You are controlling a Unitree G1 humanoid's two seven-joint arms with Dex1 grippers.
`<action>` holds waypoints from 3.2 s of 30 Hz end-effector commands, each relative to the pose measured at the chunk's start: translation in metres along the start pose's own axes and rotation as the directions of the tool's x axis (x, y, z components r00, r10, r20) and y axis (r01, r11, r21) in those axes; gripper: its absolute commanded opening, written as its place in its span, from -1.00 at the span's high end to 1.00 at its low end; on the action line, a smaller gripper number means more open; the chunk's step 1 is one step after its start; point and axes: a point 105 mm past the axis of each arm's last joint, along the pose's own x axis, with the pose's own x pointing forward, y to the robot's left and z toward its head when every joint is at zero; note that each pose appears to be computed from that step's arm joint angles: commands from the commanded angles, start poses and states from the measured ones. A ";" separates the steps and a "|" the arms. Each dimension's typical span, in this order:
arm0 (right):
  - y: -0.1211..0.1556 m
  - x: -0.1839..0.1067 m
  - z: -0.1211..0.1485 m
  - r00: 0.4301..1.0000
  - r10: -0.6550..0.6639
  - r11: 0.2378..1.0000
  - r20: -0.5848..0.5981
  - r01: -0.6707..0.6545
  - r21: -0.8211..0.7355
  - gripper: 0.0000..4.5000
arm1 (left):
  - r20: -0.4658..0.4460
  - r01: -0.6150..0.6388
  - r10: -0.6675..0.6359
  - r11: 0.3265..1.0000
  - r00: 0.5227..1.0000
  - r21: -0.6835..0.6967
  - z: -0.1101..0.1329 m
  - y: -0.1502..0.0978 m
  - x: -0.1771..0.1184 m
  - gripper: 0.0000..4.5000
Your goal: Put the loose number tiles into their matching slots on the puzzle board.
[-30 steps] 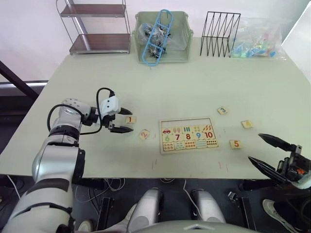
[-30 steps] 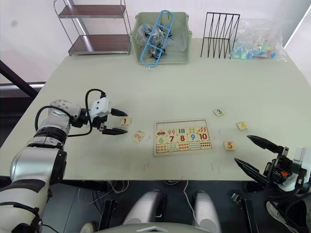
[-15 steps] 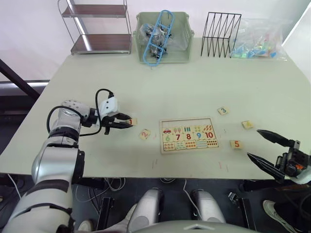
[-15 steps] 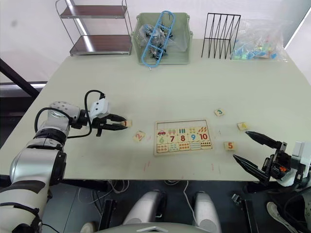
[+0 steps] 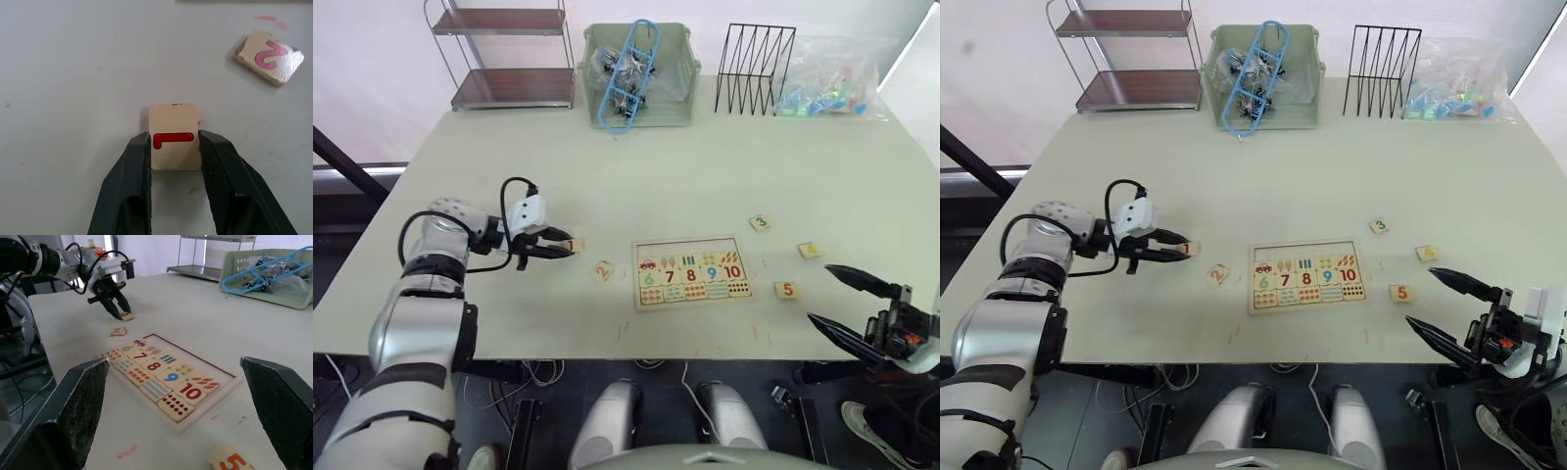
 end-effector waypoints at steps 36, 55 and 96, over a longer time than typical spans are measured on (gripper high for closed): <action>0.019 -0.001 -0.017 0.990 -0.142 0.989 -0.014 0.141 -0.052 -1.00 | -0.065 0.223 -0.217 0.970 0.974 0.094 0.144 -0.037 0.042 0.58; 0.020 0.005 -0.018 0.991 -0.136 0.988 0.001 0.136 -0.067 -1.00 | -0.315 0.163 -0.127 0.982 0.941 0.092 0.137 -0.022 0.084 0.58; 0.020 0.004 -0.015 0.993 -0.116 0.991 -0.008 0.116 -0.074 -1.00 | -0.370 0.132 -0.097 0.989 0.924 0.072 0.132 -0.025 0.112 0.58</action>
